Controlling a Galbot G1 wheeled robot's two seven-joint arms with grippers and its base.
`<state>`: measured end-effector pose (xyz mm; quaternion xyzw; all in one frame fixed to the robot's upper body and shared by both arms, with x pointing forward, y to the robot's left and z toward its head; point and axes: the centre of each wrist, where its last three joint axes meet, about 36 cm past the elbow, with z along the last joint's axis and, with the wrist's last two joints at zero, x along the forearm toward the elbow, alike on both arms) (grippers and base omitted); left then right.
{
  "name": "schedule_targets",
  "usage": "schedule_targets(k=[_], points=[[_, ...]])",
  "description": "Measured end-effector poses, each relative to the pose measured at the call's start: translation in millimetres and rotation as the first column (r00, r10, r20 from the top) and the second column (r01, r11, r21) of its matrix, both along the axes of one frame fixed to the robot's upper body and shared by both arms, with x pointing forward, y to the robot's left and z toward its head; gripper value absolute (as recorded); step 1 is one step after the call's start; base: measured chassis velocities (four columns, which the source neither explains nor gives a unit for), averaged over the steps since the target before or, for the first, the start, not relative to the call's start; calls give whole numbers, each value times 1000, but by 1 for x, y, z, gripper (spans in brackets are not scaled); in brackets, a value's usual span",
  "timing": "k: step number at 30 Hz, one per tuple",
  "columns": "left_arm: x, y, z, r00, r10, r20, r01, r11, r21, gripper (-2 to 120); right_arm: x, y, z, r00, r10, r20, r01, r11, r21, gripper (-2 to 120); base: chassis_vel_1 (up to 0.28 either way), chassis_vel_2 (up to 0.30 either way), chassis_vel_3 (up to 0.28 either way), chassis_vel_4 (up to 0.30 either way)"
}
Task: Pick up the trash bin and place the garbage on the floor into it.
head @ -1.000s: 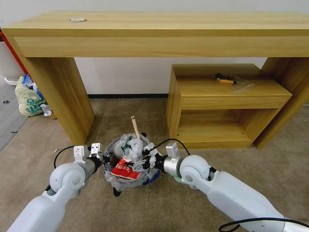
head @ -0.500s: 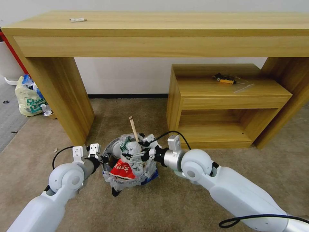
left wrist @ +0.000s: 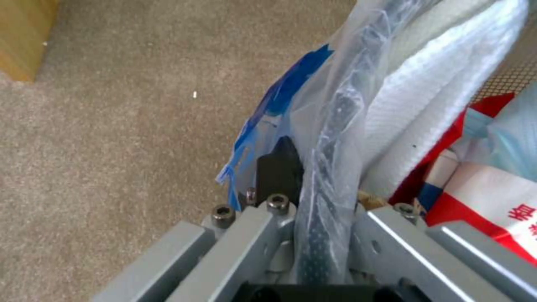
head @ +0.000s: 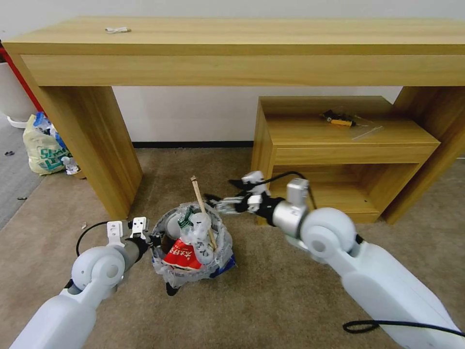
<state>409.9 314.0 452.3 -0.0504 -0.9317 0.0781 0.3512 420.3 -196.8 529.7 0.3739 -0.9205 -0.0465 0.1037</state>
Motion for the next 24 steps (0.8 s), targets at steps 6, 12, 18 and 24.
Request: schedule_targets(k=[6, 12, 18, 24], points=[[-9, 7, 1, 1000, 25, -2, -25, 1000, 10, 0, -10, -24, -26, 970, -173, 172, 182, 983, -37, 100, 0, 0, 0, 0], [-5, 5, 2, 1000, 21, 0, -21, 1000, 5, 0, -30, -62, -55, 907, -312, 282, 341, 938, -58, 100, 0, 0, 0, 0], [-6, 7, 0, 1000, 22, -9, -22, 1000, 15, 0, -66, -106, -91, 836, -390, 387, 458, 884, -97, 100, 0, 0, 0, 0], [-5, 13, 0, 999, 29, -14, -29, 999, 20, 0, -119, -141, -122, 790, -369, 489, 496, 854, -157, 100, 0, 0, 0, 0]])
